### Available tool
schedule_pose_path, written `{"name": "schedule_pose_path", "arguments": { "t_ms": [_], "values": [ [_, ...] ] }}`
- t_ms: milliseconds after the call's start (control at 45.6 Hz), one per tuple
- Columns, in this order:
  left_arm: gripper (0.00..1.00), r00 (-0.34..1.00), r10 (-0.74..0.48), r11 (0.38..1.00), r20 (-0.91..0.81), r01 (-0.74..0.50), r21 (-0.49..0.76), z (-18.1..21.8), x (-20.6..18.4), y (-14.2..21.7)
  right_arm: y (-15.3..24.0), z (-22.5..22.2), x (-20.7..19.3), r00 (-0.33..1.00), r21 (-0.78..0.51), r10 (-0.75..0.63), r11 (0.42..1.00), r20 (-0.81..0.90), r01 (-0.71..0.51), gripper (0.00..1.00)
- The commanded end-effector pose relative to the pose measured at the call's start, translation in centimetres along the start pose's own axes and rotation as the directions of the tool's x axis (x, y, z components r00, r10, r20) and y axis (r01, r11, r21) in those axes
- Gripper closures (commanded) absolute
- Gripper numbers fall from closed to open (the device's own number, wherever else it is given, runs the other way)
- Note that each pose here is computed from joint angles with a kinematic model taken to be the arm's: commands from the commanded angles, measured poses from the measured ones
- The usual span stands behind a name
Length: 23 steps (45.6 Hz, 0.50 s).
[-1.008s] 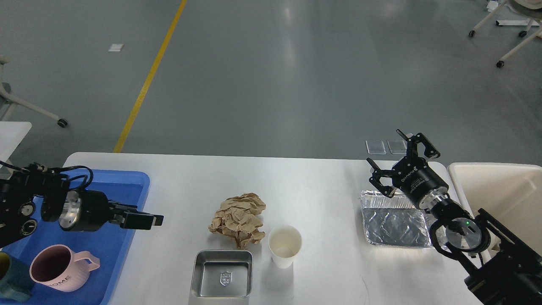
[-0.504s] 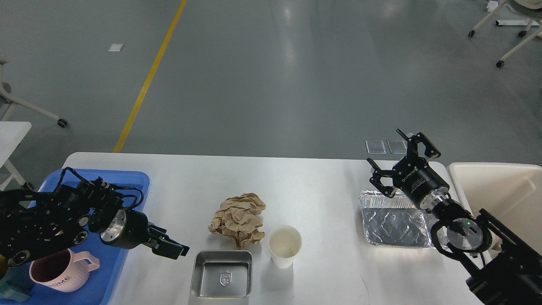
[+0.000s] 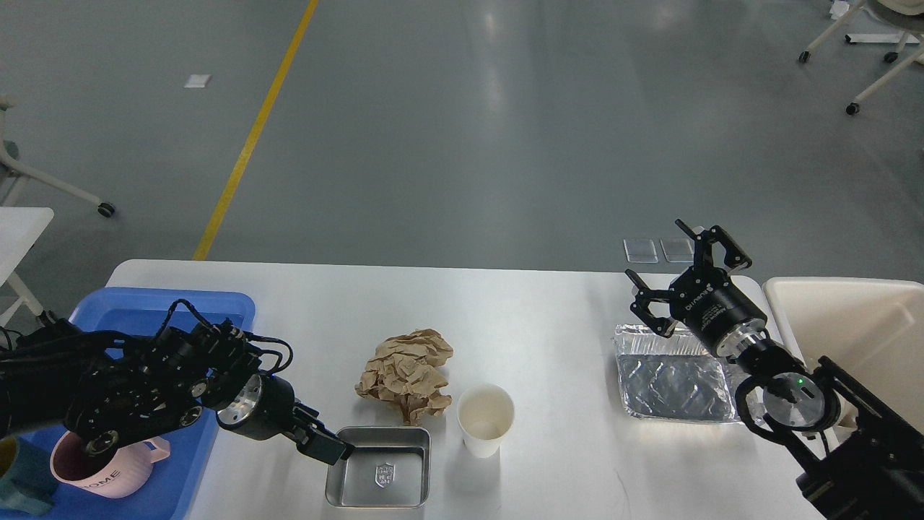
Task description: Tidy desktop
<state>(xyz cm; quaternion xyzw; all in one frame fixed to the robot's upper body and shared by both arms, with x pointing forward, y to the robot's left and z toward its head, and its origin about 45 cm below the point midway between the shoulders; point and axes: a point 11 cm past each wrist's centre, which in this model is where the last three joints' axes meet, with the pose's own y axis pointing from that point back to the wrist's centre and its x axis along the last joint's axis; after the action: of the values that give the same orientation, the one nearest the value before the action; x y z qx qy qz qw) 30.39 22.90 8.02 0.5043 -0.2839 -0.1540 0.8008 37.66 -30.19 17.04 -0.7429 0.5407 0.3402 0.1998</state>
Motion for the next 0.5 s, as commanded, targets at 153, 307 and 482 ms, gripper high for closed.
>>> {"name": "schedule_pose_path", "arguments": {
  "t_ms": [153,307,482],
  "values": [
    [0.11,0.999,-0.007,0.998,0.045,0.01,-0.061,2.0,0.8,-1.8,0.2,-0.1,-0.1,1.0,0.002,-0.004,1.0,-0.002,0.004,0.0],
    [0.19,0.997,-0.02,0.993,0.077,0.029,-0.111,2.5,0.5,-2.0,0.3,-0.2,0.0,1.0,0.005,-0.002,1.0,0.001,0.002,0.0],
    [0.3,0.99,0.004,0.988,0.139,0.017,-0.152,2.3,0.4,-1.4,0.3,-0.2,0.0,1.0,0.005,-0.002,1.0,0.001,0.002,0.0]
  ]
}}
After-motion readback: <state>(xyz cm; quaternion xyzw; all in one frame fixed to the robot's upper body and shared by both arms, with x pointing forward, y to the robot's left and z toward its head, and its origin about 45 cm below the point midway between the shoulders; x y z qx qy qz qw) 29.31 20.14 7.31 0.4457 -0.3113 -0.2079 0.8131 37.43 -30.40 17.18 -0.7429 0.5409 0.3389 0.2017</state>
